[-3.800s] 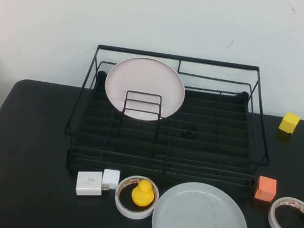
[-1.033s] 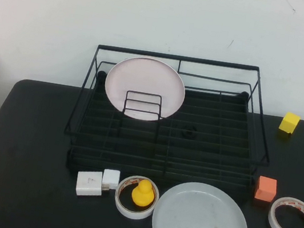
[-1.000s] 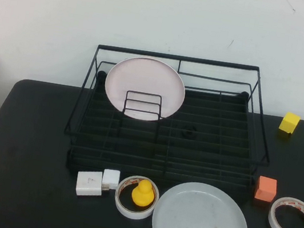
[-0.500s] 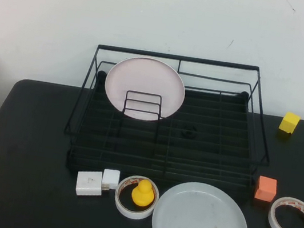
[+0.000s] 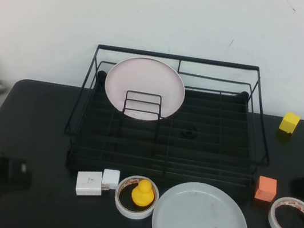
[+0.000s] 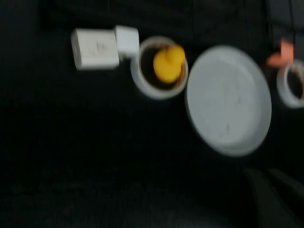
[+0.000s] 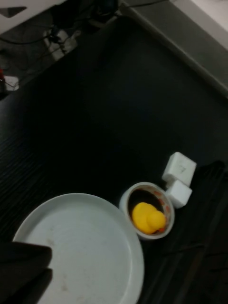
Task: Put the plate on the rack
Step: Pick up the plate from the table
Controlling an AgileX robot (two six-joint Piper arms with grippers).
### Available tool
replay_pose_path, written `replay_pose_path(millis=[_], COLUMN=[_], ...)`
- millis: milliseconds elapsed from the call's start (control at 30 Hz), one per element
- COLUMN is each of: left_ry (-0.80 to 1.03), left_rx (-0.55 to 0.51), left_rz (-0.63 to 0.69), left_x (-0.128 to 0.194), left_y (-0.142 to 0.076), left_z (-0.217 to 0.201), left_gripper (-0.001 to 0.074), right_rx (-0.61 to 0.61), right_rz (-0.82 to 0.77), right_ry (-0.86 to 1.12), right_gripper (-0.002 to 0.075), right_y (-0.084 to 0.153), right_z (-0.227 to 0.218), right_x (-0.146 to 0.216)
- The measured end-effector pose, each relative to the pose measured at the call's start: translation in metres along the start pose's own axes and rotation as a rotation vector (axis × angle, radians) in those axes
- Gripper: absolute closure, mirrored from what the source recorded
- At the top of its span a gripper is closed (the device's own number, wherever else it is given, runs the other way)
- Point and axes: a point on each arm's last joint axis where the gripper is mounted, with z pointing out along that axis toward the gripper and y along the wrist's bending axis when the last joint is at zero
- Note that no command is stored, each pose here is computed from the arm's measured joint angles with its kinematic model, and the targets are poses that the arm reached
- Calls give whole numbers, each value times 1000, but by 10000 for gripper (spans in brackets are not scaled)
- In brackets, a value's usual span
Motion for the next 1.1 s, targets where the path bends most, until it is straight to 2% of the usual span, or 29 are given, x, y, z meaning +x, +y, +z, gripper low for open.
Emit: replay_pose_path(millis=[233,467,700,800,900,1000,1100], left_ry=[159,164,143,138,136,152,174], left_rx=[24,30,25,11,-4,-11,-19], left_rz=[35,38,2,-25,-40,-51,-63], left_x=[2,2,9,16,21,27,34], left_y=[4,4,13,19,25,28,32], left_z=[18,20,30,36,40,43,47], left_gripper=[737,738,737,737,737,737,737], right_rx=[58,186,204,219,231,260,299], right_rz=[58,114,185,214,234,251,281], right_ry=[106,211,353,395,421,404,356], right_gripper=[728,728,713,628,471,349,307], right_y=[-13,-37,-64,-74,-80,-84,-88], right_z=[70,111,146,158,165,168,169], right_x=[21,38,66,77,85,86,83])
